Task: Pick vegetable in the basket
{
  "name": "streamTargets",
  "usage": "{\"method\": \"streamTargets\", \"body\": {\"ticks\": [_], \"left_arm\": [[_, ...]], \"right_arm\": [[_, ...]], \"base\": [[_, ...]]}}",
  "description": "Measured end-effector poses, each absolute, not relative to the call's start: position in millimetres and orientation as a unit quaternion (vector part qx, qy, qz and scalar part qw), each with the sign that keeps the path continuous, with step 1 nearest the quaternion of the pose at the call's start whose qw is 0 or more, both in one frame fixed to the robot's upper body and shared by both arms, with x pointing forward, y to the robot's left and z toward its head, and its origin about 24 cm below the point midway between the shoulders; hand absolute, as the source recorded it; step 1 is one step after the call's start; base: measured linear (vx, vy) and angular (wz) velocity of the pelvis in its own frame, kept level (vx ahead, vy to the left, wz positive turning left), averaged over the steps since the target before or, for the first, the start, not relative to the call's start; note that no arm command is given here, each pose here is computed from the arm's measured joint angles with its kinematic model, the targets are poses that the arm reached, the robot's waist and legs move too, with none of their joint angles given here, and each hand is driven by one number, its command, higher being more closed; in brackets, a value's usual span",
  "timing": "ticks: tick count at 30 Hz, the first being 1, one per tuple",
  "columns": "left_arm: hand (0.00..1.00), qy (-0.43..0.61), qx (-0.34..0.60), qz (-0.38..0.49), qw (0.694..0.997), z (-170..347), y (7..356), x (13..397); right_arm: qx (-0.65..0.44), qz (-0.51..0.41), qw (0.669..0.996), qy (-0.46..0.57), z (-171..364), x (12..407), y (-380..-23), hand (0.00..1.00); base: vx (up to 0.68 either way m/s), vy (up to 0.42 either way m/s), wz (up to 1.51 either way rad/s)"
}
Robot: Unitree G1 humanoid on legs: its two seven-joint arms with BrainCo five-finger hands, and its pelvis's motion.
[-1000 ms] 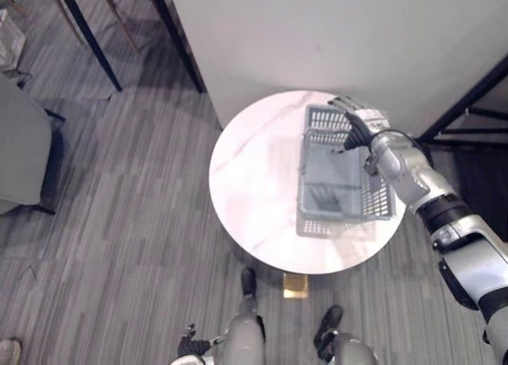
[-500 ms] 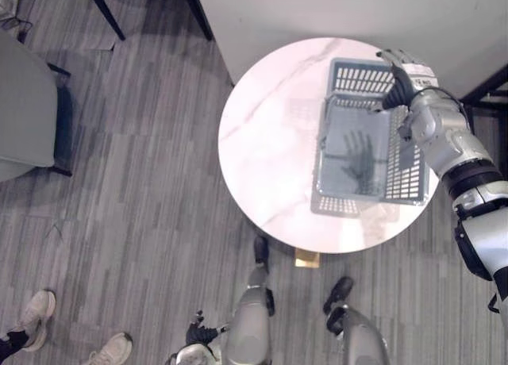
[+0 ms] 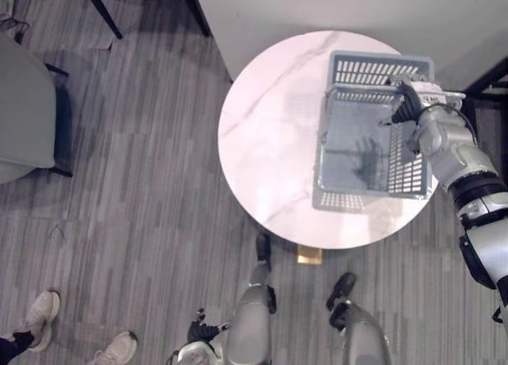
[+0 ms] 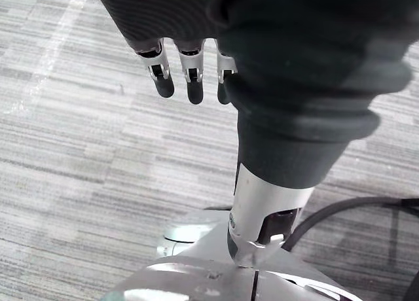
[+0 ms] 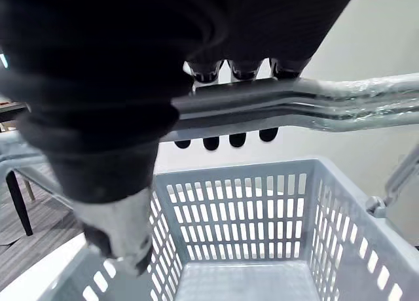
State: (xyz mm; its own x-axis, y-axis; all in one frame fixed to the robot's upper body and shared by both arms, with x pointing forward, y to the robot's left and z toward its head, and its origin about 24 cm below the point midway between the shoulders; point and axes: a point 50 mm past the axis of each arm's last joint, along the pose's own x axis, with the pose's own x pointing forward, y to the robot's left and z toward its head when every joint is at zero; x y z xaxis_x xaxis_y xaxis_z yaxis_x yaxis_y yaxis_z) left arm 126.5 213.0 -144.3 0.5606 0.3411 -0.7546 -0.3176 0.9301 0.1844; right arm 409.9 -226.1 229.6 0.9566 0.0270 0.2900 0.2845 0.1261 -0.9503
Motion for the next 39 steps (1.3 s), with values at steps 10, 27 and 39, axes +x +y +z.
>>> {"method": "streamTargets", "body": {"ticks": [10,27,39], "left_arm": [[0.0,0.43,0.023,0.185,0.884,-144,211,128],[0.0,0.434,0.034,0.187,0.881,-144,211,131],[0.0,0.472,0.056,0.209,0.855,-149,231,109]], "right_arm": [[-0.671,-0.083,0.727,-0.12,221,409,-225,1.0],[-0.686,-0.034,0.713,-0.141,210,409,-191,1.0],[-0.635,0.073,0.724,-0.258,176,348,-159,1.0]], "base": [[0.02,-0.031,0.0],[0.0,-0.021,-0.02],[0.03,-0.015,-0.07]]}}
